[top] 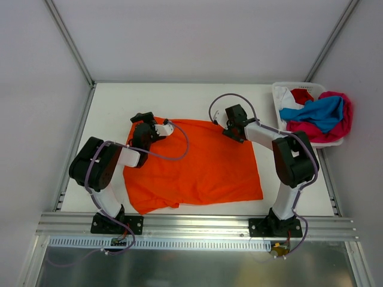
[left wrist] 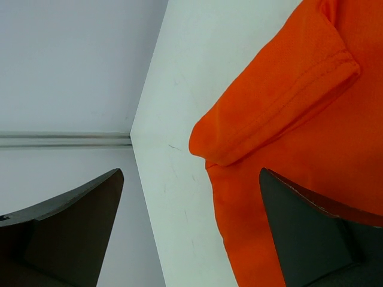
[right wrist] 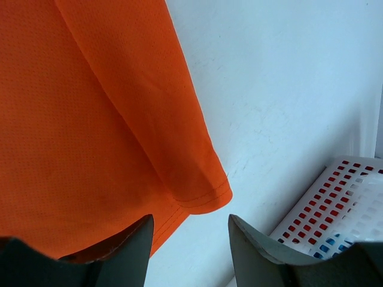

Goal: Fold and stack the t-shirts

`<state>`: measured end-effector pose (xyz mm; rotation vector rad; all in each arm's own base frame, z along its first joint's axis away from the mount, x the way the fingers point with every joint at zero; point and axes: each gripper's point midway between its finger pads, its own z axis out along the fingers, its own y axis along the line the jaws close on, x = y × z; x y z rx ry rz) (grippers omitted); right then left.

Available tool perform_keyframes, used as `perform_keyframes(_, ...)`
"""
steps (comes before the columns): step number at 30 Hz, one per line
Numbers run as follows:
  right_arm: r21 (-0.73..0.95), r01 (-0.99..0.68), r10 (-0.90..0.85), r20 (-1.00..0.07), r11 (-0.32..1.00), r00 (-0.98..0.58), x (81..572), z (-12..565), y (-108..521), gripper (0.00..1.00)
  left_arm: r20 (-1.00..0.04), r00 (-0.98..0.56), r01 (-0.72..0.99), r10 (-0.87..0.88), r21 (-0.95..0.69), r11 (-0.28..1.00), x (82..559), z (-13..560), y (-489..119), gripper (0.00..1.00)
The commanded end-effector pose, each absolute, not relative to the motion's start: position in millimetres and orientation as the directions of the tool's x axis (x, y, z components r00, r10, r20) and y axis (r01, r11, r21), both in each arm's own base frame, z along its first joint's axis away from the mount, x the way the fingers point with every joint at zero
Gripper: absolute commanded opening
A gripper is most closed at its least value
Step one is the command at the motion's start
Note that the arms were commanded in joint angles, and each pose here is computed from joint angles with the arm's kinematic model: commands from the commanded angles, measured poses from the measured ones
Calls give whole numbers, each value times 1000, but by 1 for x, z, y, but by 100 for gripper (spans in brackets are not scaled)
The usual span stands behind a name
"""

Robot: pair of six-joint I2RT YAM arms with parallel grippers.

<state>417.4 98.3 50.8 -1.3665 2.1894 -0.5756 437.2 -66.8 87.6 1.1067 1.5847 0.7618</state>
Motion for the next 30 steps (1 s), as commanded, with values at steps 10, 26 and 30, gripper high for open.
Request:
perform_keyframes(10, -618, -679, -913, -183, 395, -364, 440, 54, 104, 56, -396, -55, 231, 917, 888, 397, 459, 104, -74, 99)
perform_keyframes(26, -610, -681, -909, -185, 405, -375, 432, 53, 101, 56, -370, 14, 616, 929, 735, 284, 456, 48, -122, 99)
perform_keyframes(30, -610, -679, -907, -188, 408, -376, 432, 53, 101, 56, -322, 33, 595, 946, 767, 240, 464, 49, -122, 98)
